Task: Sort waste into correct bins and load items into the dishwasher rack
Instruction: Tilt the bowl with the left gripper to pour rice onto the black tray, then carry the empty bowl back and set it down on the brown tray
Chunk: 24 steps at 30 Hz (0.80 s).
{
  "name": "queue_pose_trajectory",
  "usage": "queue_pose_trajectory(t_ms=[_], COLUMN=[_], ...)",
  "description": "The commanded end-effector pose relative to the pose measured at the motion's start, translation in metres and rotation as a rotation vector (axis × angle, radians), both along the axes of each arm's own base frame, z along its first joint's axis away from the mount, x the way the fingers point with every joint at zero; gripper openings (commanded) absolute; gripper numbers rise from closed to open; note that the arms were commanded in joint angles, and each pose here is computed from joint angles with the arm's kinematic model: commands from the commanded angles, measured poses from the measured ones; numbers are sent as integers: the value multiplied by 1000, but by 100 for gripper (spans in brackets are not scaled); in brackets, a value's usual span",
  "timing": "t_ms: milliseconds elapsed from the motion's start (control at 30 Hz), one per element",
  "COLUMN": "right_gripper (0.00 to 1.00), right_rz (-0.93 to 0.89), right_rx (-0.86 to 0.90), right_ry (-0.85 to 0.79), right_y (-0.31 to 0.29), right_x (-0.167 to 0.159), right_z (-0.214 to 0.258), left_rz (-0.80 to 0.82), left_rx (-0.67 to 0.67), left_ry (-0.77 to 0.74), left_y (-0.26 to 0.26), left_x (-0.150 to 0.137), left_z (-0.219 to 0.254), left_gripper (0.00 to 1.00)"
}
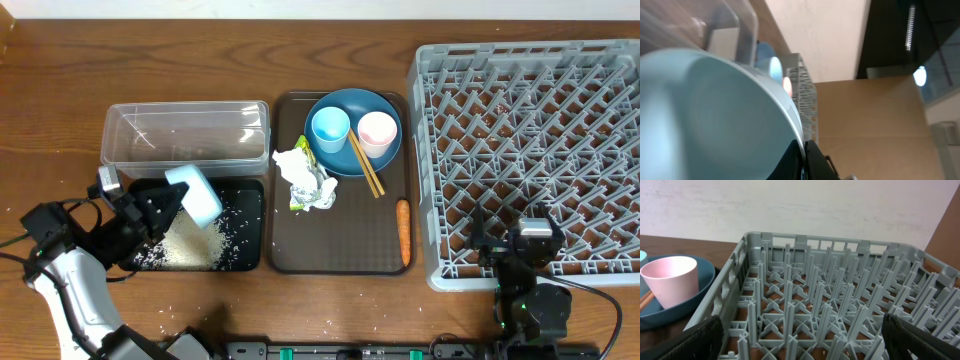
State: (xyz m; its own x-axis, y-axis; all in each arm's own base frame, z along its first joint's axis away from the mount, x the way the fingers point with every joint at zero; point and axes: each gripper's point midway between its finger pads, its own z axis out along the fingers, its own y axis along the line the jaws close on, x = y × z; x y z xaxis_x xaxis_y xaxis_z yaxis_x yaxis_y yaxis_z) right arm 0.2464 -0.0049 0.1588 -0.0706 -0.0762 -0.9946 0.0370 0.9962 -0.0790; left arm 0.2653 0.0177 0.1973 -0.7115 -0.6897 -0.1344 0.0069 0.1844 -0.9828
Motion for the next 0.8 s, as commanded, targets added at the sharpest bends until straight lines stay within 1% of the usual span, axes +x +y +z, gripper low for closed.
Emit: queue_pose_trajectory(t_ms=[0, 233, 367, 600, 767], right_gripper=[99, 99, 99, 99, 99], right_rz=[-2, -2, -2, -2, -2], right_rx=[-9, -9, -9, -9, -9], right_ry=[2, 2, 2, 2, 2], right_y=[-1, -1, -1, -1, -1], right_x=[0, 0, 0, 0, 0], right_z=[-1, -1, -1, -1, -1], left_rz=[-16, -30, -74, -172, -210], left_rx=[-104, -101, -62, 98, 259], left_ry=[-1, 10, 72, 159, 194], left_y=[-4, -9, -24, -57, -80], left_x=[0, 0, 0, -3, -8], left_z=[13, 12, 2, -13, -15], left_gripper=[6, 6, 6, 6, 6])
